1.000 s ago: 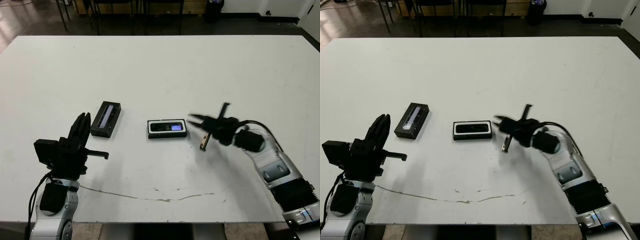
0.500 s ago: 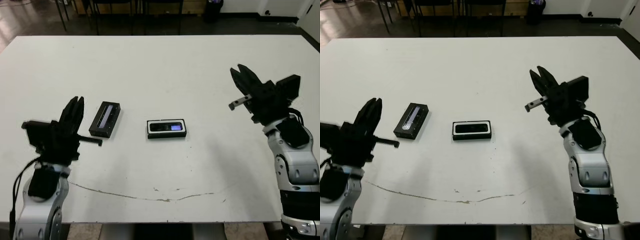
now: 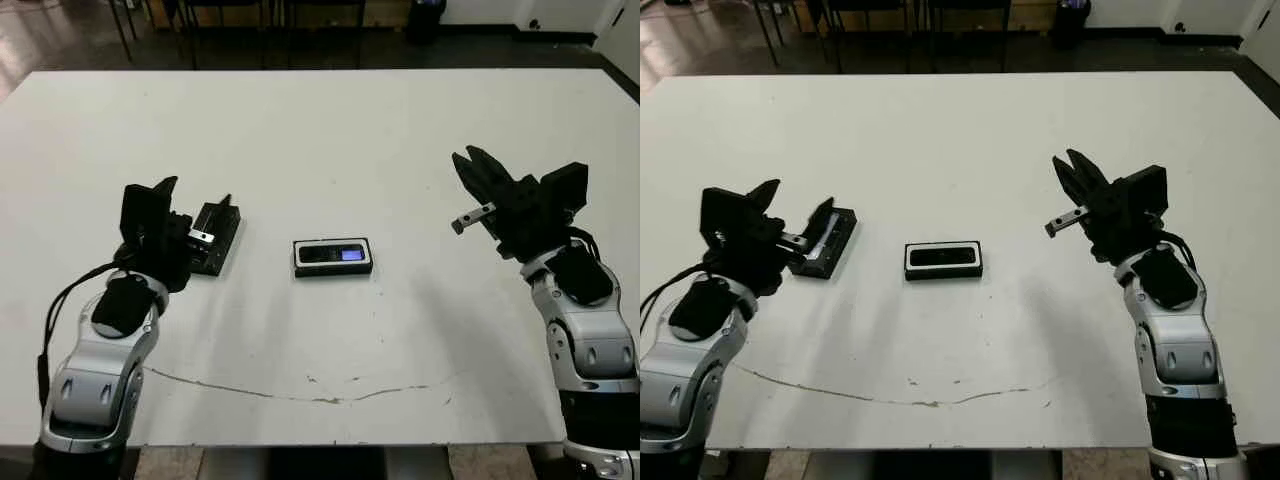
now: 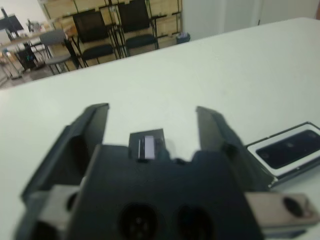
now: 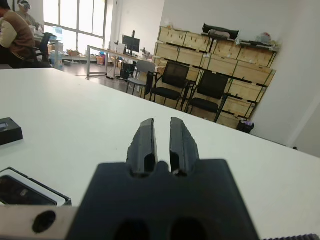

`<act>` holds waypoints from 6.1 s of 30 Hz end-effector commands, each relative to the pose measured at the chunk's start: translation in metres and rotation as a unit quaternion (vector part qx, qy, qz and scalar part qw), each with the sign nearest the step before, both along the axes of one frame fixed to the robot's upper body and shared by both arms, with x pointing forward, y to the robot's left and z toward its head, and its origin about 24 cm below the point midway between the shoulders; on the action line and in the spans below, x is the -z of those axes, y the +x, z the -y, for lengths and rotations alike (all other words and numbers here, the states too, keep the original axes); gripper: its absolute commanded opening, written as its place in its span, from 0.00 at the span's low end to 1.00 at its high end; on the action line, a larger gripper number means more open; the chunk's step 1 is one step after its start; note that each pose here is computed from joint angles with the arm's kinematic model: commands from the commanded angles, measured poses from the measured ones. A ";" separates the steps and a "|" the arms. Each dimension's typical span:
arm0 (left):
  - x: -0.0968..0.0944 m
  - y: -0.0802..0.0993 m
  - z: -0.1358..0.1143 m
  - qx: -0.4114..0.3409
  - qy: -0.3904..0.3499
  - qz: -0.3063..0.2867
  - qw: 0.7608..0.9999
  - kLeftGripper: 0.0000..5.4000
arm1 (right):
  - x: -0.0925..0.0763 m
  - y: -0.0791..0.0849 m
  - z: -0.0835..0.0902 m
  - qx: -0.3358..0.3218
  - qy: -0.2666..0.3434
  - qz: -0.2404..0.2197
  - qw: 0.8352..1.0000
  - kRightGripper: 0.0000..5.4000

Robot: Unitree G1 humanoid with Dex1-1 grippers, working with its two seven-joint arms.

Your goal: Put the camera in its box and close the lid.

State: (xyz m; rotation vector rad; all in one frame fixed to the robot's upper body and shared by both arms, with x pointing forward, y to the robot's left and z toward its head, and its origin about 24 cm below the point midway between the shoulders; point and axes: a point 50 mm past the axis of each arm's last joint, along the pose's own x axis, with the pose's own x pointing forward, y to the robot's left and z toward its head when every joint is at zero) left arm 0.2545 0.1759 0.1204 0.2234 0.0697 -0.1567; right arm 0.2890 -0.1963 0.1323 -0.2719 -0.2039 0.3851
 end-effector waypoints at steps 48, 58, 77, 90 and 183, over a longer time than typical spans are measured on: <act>0.060 0.002 -0.013 -0.071 -0.128 -0.172 0.974 1.00 | 0.009 0.001 0.001 -0.011 -0.028 -0.038 0.999 0.00; 0.066 0.003 -0.019 -0.088 -0.132 -0.177 0.971 0.95 | 0.009 0.001 0.002 -0.008 -0.037 -0.049 0.998 0.00; 0.068 -0.001 -0.016 -0.067 -0.125 -0.146 0.979 0.25 | 0.012 -0.001 0.001 -0.010 -0.032 -0.064 0.997 0.00; 0.059 -0.004 -0.017 -0.053 -0.099 -0.099 0.989 0.24 | 0.013 -0.001 0.000 -0.010 -0.031 -0.063 0.997 0.00; 0.032 0.090 0.028 0.535 0.032 -0.234 0.811 0.24 | 0.015 -0.004 0.020 0.005 -0.037 -0.065 0.997 0.00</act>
